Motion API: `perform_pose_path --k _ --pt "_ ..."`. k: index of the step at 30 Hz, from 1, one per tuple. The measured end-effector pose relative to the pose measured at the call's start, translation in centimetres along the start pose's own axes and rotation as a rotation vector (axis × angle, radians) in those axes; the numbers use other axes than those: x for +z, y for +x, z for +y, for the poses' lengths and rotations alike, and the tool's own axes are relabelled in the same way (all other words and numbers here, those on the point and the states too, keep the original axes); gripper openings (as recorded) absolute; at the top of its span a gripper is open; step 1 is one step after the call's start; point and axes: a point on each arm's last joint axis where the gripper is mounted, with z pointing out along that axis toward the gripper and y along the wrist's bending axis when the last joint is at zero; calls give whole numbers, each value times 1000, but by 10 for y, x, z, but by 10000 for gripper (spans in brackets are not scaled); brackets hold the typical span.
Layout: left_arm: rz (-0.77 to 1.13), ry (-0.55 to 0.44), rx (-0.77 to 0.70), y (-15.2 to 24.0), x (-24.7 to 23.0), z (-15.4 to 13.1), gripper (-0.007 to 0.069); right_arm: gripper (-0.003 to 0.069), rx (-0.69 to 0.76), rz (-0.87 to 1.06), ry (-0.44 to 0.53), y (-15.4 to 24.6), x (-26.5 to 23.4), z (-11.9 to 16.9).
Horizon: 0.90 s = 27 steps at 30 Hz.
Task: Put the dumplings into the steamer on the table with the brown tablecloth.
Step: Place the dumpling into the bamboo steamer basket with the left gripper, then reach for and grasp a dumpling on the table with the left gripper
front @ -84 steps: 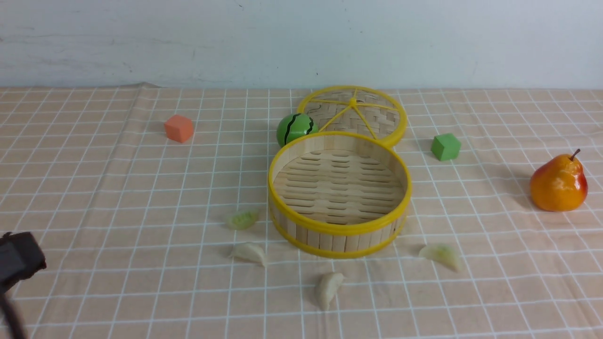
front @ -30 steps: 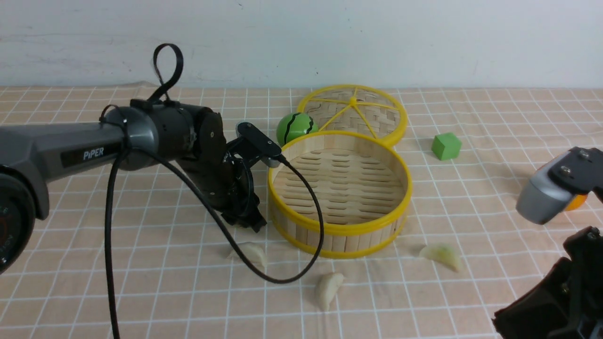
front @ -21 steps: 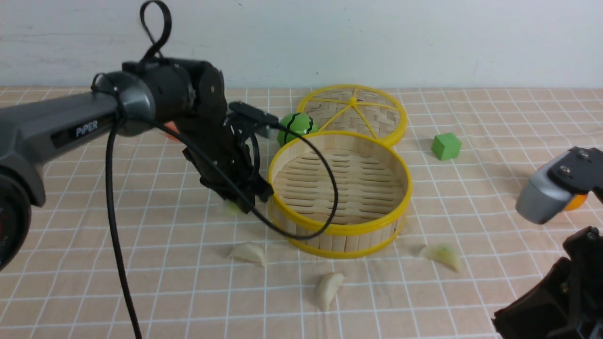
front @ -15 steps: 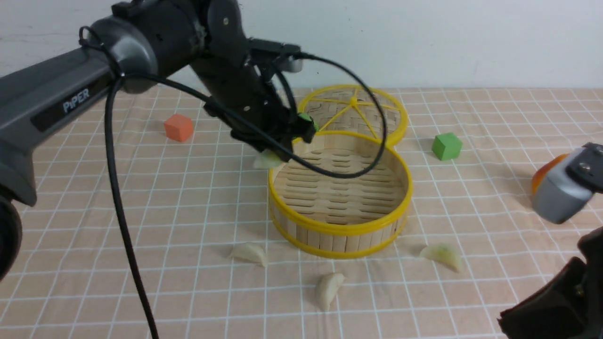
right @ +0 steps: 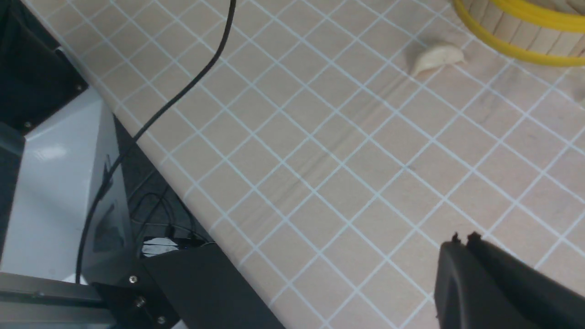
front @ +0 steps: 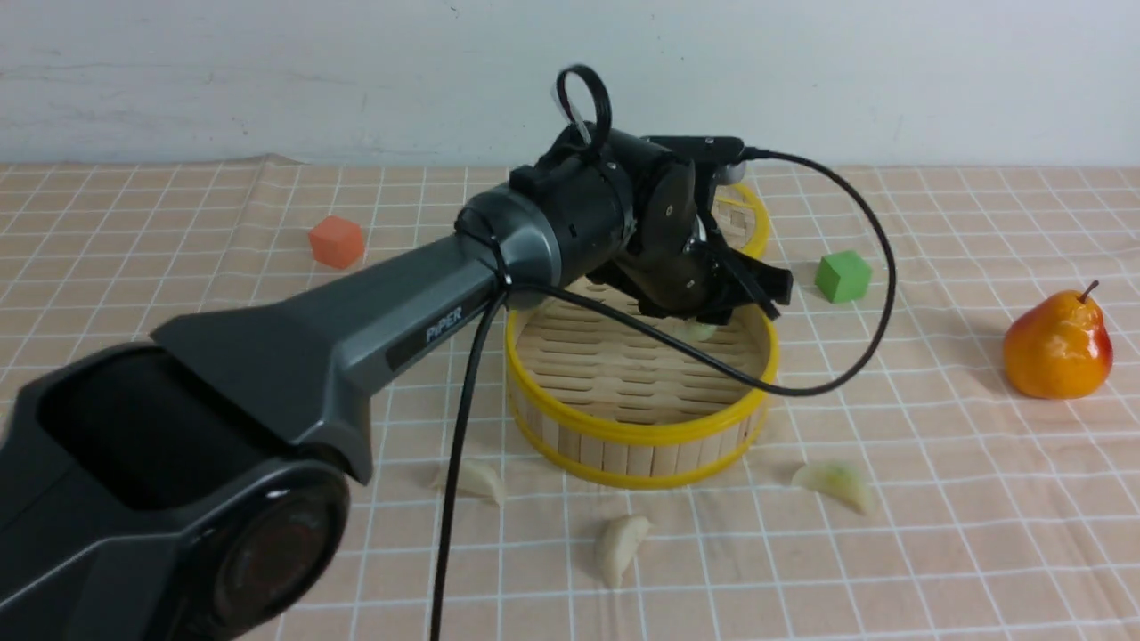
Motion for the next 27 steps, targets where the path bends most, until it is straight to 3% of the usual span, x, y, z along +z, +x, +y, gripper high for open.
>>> perform_pose_path --k 5,11,14,18,22,27 --pt "30 -42 6 7 16 5 243 6 -17 21 40 2 0 -4" --pt "63 -70 8 1 -2 5 499 11 -23 34 45 3 0 -3" --pt "105 -109 37 -12 -34 3 582 11 -22 21 54 2 0 -4" --pt "148 -159 93 -28 -88 3 594 13 -24 0 64 0 0 -5" --pt "111 -148 159 -38 -146 1 566 13 -23 -8 67 -1 0 -5" --pt "135 -147 268 -26 -191 7 554 13 -21 -9 67 -1 0 -5"
